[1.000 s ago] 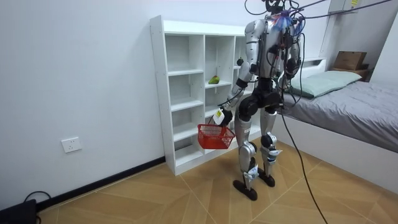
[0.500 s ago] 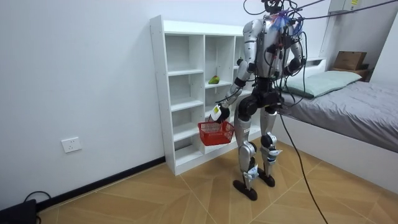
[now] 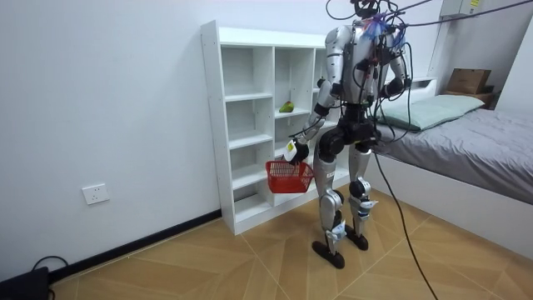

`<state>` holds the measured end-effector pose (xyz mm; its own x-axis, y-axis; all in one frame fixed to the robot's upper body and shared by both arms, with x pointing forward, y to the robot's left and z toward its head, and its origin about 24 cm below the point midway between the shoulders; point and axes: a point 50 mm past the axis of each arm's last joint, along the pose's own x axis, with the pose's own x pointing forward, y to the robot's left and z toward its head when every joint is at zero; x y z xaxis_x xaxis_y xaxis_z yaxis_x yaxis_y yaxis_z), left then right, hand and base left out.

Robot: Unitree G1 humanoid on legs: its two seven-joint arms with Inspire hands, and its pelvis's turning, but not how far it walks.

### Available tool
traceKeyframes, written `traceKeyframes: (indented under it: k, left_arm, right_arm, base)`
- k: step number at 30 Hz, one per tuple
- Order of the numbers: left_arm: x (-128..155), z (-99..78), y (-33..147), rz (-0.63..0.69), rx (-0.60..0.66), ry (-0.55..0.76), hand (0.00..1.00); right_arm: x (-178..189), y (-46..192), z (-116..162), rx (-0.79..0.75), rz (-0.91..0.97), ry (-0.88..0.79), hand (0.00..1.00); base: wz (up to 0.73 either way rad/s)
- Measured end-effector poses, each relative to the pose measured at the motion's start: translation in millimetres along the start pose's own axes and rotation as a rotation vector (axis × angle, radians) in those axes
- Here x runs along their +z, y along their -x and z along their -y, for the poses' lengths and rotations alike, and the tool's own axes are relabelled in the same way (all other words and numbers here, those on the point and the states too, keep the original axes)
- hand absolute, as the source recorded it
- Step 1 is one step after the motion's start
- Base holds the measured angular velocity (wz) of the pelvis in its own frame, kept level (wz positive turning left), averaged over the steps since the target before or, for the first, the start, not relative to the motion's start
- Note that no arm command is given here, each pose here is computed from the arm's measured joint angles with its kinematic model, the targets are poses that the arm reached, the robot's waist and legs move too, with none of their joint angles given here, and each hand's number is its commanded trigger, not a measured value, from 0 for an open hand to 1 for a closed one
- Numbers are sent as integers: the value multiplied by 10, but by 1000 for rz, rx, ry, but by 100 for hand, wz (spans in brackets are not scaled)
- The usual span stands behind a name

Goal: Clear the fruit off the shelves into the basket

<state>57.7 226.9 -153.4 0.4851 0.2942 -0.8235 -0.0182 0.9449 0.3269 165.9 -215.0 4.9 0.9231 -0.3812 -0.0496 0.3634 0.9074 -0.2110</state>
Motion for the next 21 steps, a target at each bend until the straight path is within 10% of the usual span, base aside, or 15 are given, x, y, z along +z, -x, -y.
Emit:
traceKeyframes:
  k: [21]
  left_arm:
    - [-56,-10,-4,-31,-10,-9,100]
  right_arm:
    - [320,-79,-24,-65,153,-49,0]
  base:
    - [-4]
